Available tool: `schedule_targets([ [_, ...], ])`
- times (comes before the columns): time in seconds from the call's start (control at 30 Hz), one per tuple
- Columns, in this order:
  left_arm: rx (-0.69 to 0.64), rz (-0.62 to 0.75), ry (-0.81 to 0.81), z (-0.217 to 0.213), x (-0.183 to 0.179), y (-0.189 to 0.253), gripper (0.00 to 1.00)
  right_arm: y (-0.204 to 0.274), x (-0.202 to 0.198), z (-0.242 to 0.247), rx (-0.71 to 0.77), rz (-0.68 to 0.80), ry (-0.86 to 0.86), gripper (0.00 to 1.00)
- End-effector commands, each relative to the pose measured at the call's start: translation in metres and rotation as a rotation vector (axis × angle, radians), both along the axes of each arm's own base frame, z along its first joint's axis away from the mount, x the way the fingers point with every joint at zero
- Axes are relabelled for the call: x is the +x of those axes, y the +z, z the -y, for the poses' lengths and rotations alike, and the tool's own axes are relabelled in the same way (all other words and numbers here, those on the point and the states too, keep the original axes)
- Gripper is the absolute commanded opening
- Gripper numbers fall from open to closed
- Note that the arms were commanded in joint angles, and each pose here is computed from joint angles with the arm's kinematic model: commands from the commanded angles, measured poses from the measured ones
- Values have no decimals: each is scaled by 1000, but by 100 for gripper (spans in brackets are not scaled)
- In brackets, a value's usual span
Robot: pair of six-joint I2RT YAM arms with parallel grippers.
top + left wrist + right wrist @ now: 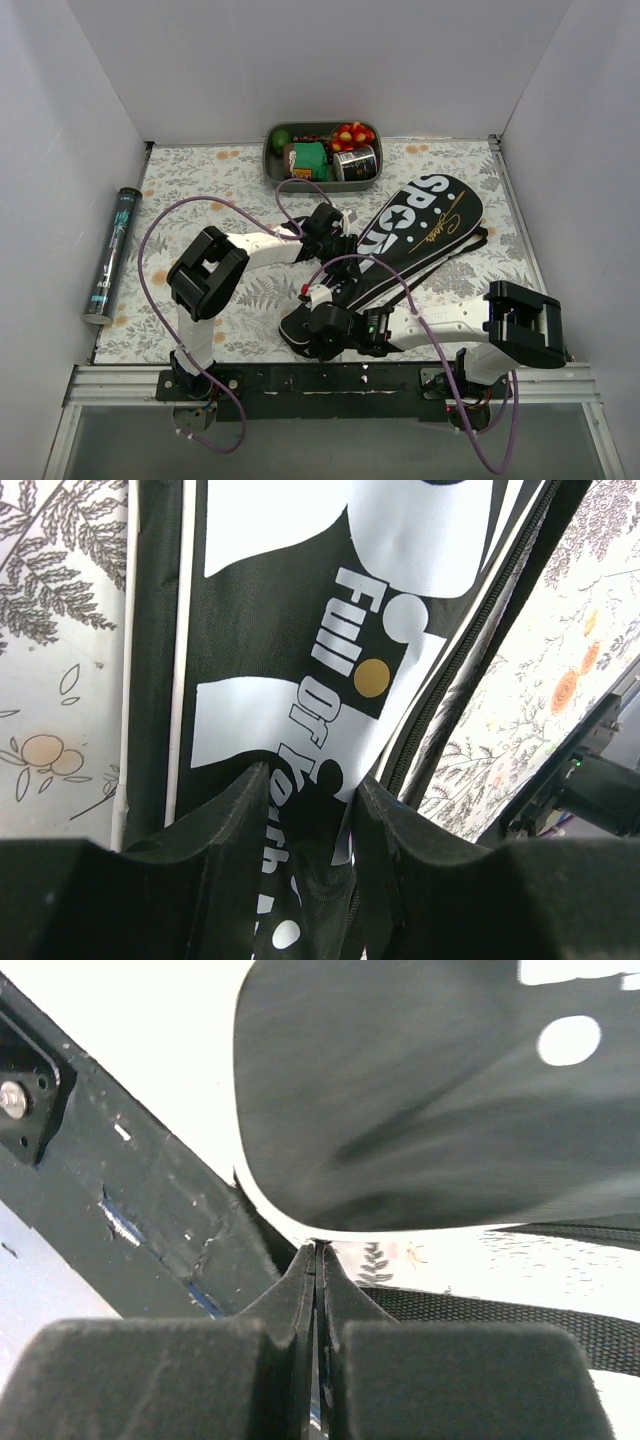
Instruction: Pack up the badminton gear
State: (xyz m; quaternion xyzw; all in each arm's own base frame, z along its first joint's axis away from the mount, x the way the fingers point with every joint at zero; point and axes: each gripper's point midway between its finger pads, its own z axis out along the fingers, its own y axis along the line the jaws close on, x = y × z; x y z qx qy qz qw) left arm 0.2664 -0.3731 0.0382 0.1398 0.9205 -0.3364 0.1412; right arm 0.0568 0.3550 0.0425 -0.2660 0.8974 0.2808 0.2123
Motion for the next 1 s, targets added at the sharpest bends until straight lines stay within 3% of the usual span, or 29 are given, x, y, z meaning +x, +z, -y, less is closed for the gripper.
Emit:
schedule_targets([
  [0.0, -33, -14, 11, 13, 3, -6, 33, 31, -21, -45, 130, -14, 53, 1],
  [0.13, -35, -14, 14, 12, 2, -8, 33, 32, -31, -63, 138, -21, 77, 1],
  [0.4, -67, -27, 2, 10, -8, -11, 34, 55, -36, -96, 295, 3, 96, 1],
  [0.7, -112, -7, -59, 10, -18, -1, 33, 54, -30, -84, 275, 99, 147, 1],
  [0.73, -112, -7, -59, 9, -18, -1, 33, 53, -29, -81, 265, 102, 140, 4],
  [0.8, -112, -2, -56, 9, -17, 0, 33, 48, -23, -68, 217, 111, 104, 23],
  [0.9, -105, 5, -53, 8, -16, 1, 34, 46, -13, -46, 159, 139, 40, 42],
  [0.97, -94, 10, -43, 5, -13, 1, 34, 38, -7, -25, 106, 150, -4, 51],
])
